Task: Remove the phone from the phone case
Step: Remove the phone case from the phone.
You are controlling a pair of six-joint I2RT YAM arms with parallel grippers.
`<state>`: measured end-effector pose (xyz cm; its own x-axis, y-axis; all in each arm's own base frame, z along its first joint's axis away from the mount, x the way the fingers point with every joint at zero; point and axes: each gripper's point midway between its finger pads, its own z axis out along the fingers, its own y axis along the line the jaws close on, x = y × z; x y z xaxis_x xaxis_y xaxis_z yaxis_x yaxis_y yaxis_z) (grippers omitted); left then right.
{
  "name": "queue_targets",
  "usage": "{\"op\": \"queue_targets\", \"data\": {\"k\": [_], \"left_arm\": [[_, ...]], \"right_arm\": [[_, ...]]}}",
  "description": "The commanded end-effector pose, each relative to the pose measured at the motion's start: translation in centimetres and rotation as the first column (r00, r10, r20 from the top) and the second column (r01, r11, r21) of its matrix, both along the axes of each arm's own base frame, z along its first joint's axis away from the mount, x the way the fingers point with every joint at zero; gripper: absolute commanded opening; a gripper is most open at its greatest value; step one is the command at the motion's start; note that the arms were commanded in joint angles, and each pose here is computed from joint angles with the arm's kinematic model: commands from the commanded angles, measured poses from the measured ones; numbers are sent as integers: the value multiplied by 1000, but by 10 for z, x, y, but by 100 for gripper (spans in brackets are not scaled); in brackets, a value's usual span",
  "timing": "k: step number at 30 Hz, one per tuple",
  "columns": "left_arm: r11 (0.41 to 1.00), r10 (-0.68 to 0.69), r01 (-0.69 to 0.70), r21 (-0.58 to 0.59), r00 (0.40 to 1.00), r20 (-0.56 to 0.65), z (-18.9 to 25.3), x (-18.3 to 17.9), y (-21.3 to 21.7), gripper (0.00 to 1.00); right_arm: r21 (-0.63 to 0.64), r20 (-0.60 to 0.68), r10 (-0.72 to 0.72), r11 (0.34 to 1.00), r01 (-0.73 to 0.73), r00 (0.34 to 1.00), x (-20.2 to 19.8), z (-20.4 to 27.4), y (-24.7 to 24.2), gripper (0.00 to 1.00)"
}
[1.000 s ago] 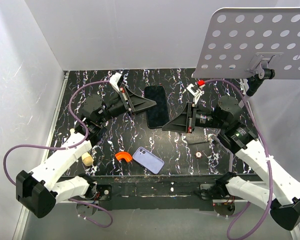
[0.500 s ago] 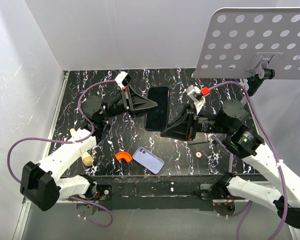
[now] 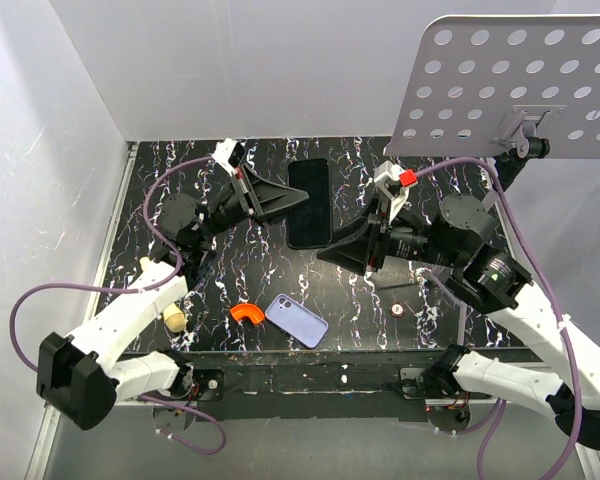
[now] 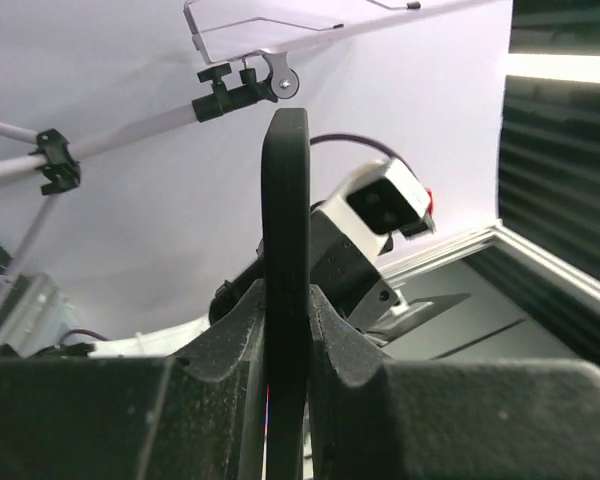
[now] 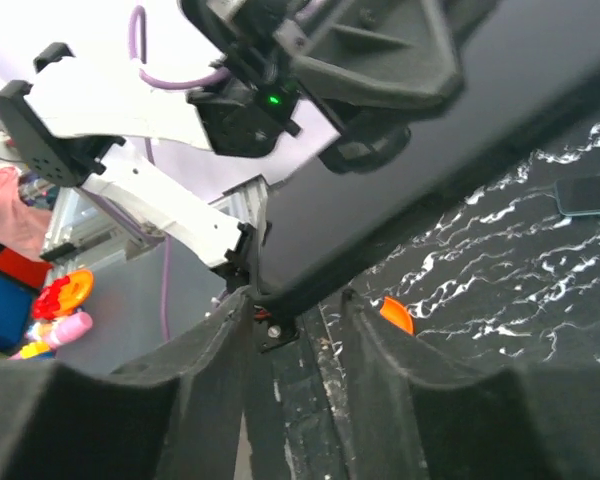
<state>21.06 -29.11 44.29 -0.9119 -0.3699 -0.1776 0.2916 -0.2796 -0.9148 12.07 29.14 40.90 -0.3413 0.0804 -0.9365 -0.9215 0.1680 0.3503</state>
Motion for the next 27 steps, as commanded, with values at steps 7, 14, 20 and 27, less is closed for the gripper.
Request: {"op": "queue_targets", "data": {"k": [7,14,20,27], "left_arm": [[959,278,-281,-36,910,307,34,-12,29,0],[966,256,-252,-50,922,291,34,-16,28,0],[970,242,-242,-39,919,313,37,-20,27,0],[974,225,-223,-46,920,321,39,-26,28,0]], "right_arm": [[63,-250,63,997,-49,966,-26,-3,-9,77],[118,-259,154,985,-127,953,-30,20,4,62],[126,-274,126,988,-94,953,-20,25,5,56],[114,-294,97,991,-66,951,-8,24,7,45]]}}
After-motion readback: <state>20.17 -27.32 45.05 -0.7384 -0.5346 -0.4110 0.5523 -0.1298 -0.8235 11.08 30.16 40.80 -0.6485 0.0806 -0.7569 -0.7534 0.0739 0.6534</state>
